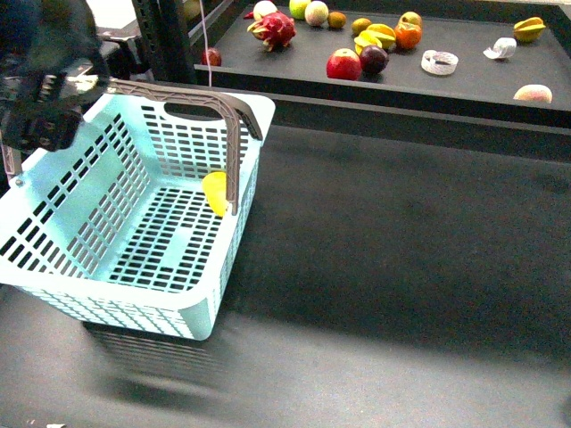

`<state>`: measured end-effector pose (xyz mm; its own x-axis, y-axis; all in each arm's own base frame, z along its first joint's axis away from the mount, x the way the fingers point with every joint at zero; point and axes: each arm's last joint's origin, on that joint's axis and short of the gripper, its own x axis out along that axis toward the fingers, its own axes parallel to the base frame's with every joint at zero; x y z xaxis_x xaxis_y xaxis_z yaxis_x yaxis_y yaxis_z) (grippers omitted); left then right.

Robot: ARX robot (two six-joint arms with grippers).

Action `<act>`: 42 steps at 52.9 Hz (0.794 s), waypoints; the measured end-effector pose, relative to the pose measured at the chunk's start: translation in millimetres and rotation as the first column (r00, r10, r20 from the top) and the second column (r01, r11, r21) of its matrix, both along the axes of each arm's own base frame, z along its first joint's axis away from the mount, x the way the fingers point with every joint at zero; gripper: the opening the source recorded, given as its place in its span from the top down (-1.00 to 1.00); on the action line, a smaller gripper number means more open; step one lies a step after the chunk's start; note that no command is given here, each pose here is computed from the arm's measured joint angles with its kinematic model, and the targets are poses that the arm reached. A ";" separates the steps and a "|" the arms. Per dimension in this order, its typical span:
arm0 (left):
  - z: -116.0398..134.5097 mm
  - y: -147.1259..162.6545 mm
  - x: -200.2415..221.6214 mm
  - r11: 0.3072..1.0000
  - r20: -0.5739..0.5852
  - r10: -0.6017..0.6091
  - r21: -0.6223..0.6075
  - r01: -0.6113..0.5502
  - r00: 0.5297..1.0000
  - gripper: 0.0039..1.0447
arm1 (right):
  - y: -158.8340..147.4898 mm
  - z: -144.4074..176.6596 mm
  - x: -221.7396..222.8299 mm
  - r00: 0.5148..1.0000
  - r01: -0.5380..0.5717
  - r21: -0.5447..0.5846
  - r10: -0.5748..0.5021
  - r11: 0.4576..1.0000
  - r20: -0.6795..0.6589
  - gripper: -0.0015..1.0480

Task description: Pick mango with right arm and hold basket with left

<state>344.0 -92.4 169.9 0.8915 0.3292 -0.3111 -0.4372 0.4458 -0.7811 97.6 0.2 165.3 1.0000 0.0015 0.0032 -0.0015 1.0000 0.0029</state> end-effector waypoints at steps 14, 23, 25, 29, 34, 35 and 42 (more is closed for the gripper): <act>-4.7 25.6 -87.5 0.992 0.010 0.094 0.079 -0.095 0.996 -0.85 | 0.0 0.0 0.0 1.000 0.000 0.000 0.000 1.000 0.000 -0.84; -5.8 32.8 -101.0 0.992 0.029 -0.019 0.127 0.015 0.999 -0.74 | 0.0 0.0 0.0 1.000 -0.001 0.000 0.001 1.000 0.000 -0.84; -12.9 37.8 -106.1 0.951 0.052 -0.217 0.236 0.199 0.975 -0.56 | 0.0 0.0 0.0 1.000 -0.001 0.000 0.001 1.000 0.000 -0.84; -15.8 46.6 -122.1 0.814 0.044 -0.398 0.479 0.330 0.916 -0.29 | 0.0 0.0 0.0 1.000 0.001 0.000 -0.001 1.000 0.000 -0.84; -5.5 56.8 -139.2 0.577 -0.042 -0.464 0.744 0.337 0.885 0.16 | 0.0 0.0 0.0 1.000 -0.001 0.000 0.001 1.000 0.000 -0.84; -6.3 59.6 -143.3 0.544 -0.065 -0.457 0.769 0.336 0.887 0.27 | 0.1 0.0 0.0 1.000 -0.002 0.000 0.002 1.000 0.000 -0.84; -8.7 71.4 -163.4 0.471 -0.119 -0.445 0.812 0.345 0.887 0.92 | 0.0 0.0 0.0 1.000 -0.002 0.000 0.002 1.000 0.000 -0.84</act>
<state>180.6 -21.0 161.3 0.9998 -0.0049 -0.0168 0.0044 0.9995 -0.0323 97.6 0.2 165.3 1.0000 0.0031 0.0032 -0.0031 1.0000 0.0029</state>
